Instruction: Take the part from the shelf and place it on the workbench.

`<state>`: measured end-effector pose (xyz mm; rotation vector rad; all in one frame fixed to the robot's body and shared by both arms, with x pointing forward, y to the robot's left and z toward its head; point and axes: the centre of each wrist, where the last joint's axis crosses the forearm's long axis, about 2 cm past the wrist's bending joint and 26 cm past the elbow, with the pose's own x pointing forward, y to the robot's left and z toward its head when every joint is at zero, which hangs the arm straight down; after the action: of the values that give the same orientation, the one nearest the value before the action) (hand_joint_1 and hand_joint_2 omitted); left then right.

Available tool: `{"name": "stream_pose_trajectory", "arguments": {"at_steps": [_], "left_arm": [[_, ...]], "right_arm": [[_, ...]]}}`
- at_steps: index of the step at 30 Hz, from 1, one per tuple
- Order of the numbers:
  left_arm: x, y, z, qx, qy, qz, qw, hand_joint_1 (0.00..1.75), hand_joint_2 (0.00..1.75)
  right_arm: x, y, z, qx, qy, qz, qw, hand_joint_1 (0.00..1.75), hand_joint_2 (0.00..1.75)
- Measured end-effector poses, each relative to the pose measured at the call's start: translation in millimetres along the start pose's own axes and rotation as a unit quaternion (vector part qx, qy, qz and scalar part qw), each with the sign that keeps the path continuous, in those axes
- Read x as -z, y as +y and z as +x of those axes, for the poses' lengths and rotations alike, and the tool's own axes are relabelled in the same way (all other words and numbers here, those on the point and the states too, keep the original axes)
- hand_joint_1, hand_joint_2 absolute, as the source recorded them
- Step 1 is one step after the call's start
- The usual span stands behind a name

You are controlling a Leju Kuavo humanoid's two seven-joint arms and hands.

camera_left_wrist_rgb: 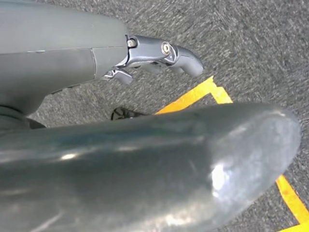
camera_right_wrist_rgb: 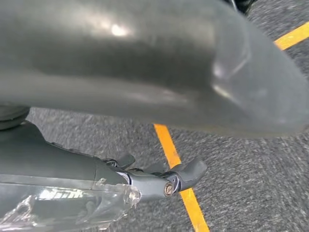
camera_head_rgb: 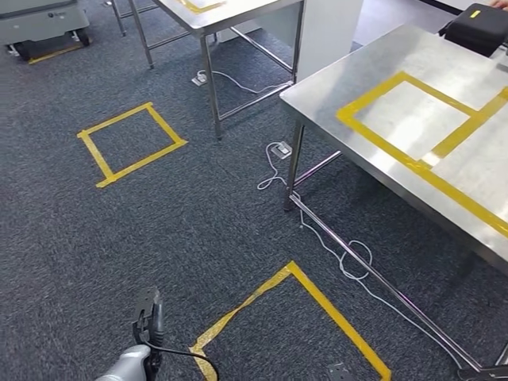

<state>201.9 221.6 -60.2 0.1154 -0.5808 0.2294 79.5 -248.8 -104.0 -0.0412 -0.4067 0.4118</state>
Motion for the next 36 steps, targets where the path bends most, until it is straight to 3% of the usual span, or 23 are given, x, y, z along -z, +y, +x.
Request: {"name": "stream_pose_trajectory", "arguments": {"at_steps": [9,17,36], "left_arm": [[-5.6,-31.1,21.2,0.03,-0.009,-0.028,0.999,0.0,0.0],[-9.3,-44.1,26.4,0.031,-0.011,-0.042,0.999,0.0,0.0],[-11.8,-47.5,18.9,0.033,-0.013,-0.04,0.999,0.0,0.0]], "right_arm": [[-1.9,0.3,-9.8,0.001,0.022,-0.003,1.0,0.0,0.0],[-1.6,-0.9,-9.2,-0.009,0.021,-0.006,1.0,0.0,0.0],[-2.8,-0.9,-15.1,-0.027,0.027,-0.004,0.999,0.0,0.0]]}}
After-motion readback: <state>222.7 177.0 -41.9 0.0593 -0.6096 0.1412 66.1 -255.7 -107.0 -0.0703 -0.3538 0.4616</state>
